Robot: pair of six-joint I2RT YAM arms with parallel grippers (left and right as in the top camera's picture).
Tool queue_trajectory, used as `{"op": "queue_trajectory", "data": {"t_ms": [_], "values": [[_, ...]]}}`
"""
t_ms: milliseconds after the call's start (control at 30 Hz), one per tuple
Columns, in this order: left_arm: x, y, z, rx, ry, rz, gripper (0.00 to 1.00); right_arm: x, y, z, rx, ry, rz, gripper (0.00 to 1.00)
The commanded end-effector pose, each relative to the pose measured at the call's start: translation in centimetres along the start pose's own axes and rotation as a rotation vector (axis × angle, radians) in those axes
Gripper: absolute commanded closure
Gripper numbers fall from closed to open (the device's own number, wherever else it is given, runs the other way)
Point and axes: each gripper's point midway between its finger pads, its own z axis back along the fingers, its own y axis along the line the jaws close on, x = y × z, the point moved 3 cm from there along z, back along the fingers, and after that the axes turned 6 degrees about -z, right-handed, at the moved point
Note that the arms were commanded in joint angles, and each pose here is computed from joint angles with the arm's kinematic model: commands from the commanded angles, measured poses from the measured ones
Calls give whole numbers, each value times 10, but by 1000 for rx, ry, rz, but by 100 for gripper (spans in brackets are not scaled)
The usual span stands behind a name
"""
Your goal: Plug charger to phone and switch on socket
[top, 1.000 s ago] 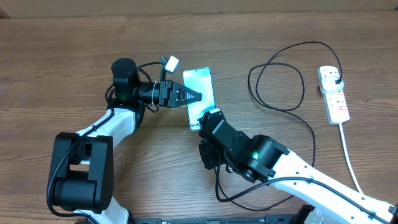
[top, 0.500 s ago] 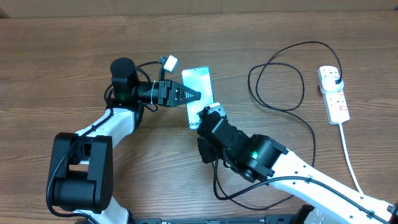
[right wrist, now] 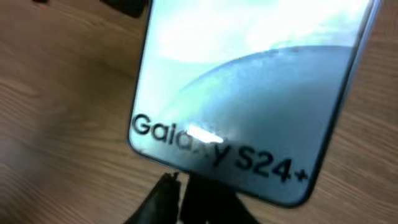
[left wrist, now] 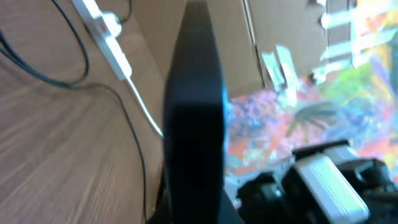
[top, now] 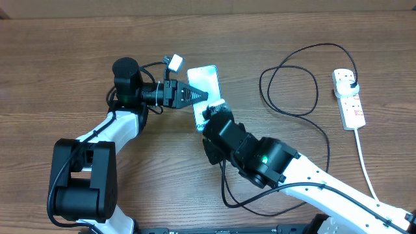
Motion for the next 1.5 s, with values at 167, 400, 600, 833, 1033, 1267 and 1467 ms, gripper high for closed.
{"op": "queue_trajectory", "data": {"t_ms": [167,400,600,833,1033,1267,1467], "values": [[-13,-6,-10,-42,65,-41,96,41,38,43,216,-111,9,37],[-7,-1,-15,-9,25,-5,96,54,22,122,239,-217,-24,16],[-3,2,-46,37,-16,42,96,61,-19,197,159,-420,-82,3],[5,-13,-77,27,-2,-19,96,42,-64,254,93,-557,-139,0],[28,-15,-78,80,-39,-63,96,29,-74,263,94,-552,-164,0],[42,11,-71,353,-49,-30,96,29,-75,262,86,-551,-167,0],[10,41,-44,605,112,32,96,29,-76,262,80,-555,-169,0]]}}
